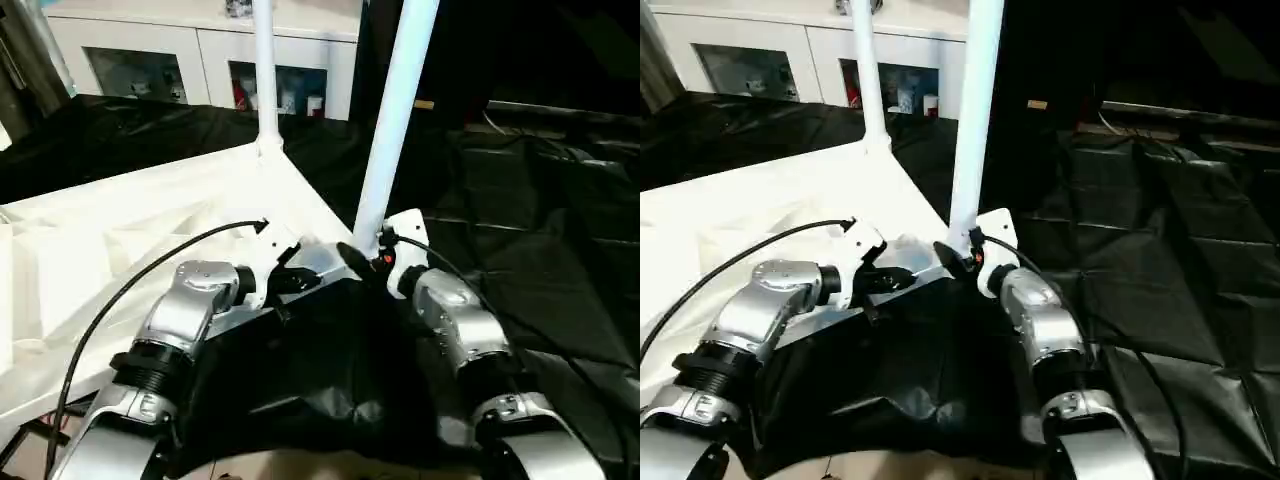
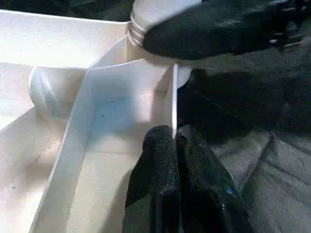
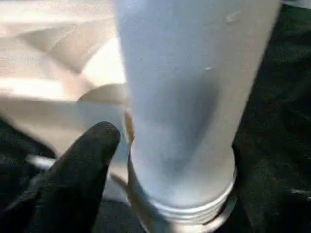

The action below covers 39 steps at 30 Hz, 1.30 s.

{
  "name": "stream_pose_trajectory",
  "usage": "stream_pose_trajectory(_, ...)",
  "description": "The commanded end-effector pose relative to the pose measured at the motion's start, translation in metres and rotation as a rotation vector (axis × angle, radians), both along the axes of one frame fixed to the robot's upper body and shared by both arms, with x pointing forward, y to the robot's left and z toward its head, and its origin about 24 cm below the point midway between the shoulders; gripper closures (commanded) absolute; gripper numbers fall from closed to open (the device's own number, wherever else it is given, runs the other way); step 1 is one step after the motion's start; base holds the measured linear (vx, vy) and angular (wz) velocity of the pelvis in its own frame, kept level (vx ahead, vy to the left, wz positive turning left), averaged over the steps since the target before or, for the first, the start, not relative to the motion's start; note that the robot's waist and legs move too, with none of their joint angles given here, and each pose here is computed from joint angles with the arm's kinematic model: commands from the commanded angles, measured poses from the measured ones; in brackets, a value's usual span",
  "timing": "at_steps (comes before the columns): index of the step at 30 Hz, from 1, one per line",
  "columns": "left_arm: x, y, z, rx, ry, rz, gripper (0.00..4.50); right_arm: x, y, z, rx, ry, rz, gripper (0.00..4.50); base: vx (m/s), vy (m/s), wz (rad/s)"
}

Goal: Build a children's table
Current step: Rotate leg to tighten

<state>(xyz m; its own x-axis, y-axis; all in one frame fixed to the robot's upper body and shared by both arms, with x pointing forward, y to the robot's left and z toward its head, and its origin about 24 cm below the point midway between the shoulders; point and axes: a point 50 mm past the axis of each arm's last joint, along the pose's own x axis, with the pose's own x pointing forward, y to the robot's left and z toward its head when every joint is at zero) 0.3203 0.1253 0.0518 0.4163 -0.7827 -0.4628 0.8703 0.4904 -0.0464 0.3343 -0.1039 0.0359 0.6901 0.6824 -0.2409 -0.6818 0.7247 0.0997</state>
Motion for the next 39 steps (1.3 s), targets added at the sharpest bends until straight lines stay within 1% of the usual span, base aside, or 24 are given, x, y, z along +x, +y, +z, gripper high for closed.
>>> stream_pose_trajectory(1, -0.003, -0.026, 0.014, -0.069, -0.066, -0.131, 4.5, -0.018, 0.042, 0.0, 0.016, 0.013, 0.306, 0.66, 0.0, 0.0, 0.0)
stream_pose_trajectory(2, -0.005, -0.023, 0.014, -0.069, -0.06, -0.157, 4.5, -0.019, 0.036, 0.002, 0.013, 0.007, 0.347, 0.66, 0.0, 0.0, 0.0)
stream_pose_trajectory(4, -0.007, -0.021, 0.014, -0.069, -0.058, -0.183, 4.5, -0.02, 0.031, 0.004, 0.011, 0.005, 0.378, 0.66, 0.0, 0.0, 0.0)
stream_pose_trajectory(5, -0.011, -0.017, 0.014, -0.072, -0.056, -0.232, 4.5, -0.023, 0.023, 0.006, 0.009, 0.011, 0.432, 0.66, 0.0, 0.0, 0.0)
stream_pose_trajectory(6, -0.011, -0.017, 0.014, -0.072, -0.056, -0.233, 4.5, -0.023, 0.023, 0.006, 0.009, 0.011, 0.434, 0.66, 0.0, 0.0, 0.0)
stream_pose_trajectory(7, -0.015, -0.012, 0.015, -0.078, -0.048, -0.282, 4.5, -0.026, 0.014, 0.008, -0.001, 0.021, 0.495, 0.66, 0.0, 0.0, 0.0)
stream_pose_trajectory(10, -0.02, -0.004, 0.016, -0.067, -0.024, -0.327, 4.5, -0.03, 0.003, 0.01, -0.012, 0.045, 0.566, 0.66, 0.0, 0.0, 0.0)
stream_pose_trajectory(12, -0.021, 0.0, 0.015, -0.056, -0.015, -0.341, 4.5, -0.032, -0.001, 0.011, -0.014, 0.057, 0.592, 0.66, 0.0, 0.0, 0.0)
stream_pose_trajectory(13, -0.022, 0.004, 0.015, -0.044, -0.006, -0.357, 4.5, -0.032, -0.005, 0.012, -0.022, 0.059, 0.61, 0.9, 0.0, 0.0, 0.0)
stream_pose_trajectory(16, -0.024, 0.009, 0.015, -0.036, 0.007, -0.374, 4.5, -0.034, -0.008, 0.013, -0.026, 0.078, 0.633, 1.01, 0.0, 0.0, 0.0)
stream_pose_trajectory(17, -0.024, 0.01, 0.015, -0.035, 0.006, -0.375, 4.5, -0.034, -0.009, 0.013, -0.032, 0.084, 0.644, 1.15, 0.0, 0.0, 0.0)
stream_pose_trajectory(18, -0.024, 0.011, 0.015, -0.034, 0.006, -0.376, 4.5, -0.035, -0.009, 0.013, -0.036, 0.086, 0.652, 1.29, 0.0, 0.0, 0.0)
stream_pose_trajectory(20, -0.024, 0.014, 0.015, -0.03, 0.011, -0.381, 4.5, -0.036, -0.01, 0.013, -0.04, 0.091, 0.669, 1.37, 0.0, 0.0, 0.0)
stream_pose_trajectory(24, -0.025, 0.016, 0.016, -0.028, 0.022, -0.388, 4.5, -0.038, -0.009, 0.013, -0.034, 0.105, 0.69, 1.75, 0.0, 0.0, 0.0)
stream_pose_trajectory(28, -0.026, 0.016, 0.015, -0.029, 0.022, -0.386, 4.5, -0.042, -0.004, 0.011, -0.019, 0.122, 0.711, 1.86, 0.0, 0.0, 0.0)
stream_pose_trajectory(29, -0.024, 0.014, 0.015, -0.033, 0.017, -0.371, 4.5, -0.042, -0.001, 0.01, 0.005, 0.129, 0.696, 1.86, 0.0, 0.0, 0.0)
stream_pose_trajectory(31, -0.018, 0.009, 0.015, -0.038, -0.009, -0.31, 4.5, -0.041, 0.006, 0.007, 0.043, 0.128, 0.634, 1.87, 0.0, 0.0, 0.0)
stream_pose_trajectory(32, -0.017, 0.008, 0.015, -0.039, -0.012, -0.302, 4.5, -0.041, 0.007, 0.006, 0.045, 0.127, 0.624, 1.87, 0.0, 0.0, 0.0)
stream_pose_trajectory(35, -0.009, 0.002, 0.015, -0.04, -0.044, -0.215, 4.5, -0.036, 0.014, 0.001, 0.046, 0.114, 0.51, 1.89, 0.0, 0.0, 0.0)
stream_pose_trajectory(37, -0.003, -0.004, 0.015, -0.04, -0.059, -0.163, 4.5, -0.028, 0.021, -0.005, 0.033, 0.109, 0.367, 1.9, 0.0, 0.0, 0.0)
stream_pose_trajectory(39, -0.001, -0.008, 0.015, -0.042, -0.063, -0.143, 4.5, -0.024, 0.025, -0.009, 0.027, 0.111, 0.288, 1.91, 0.0, 0.0, 0.0)
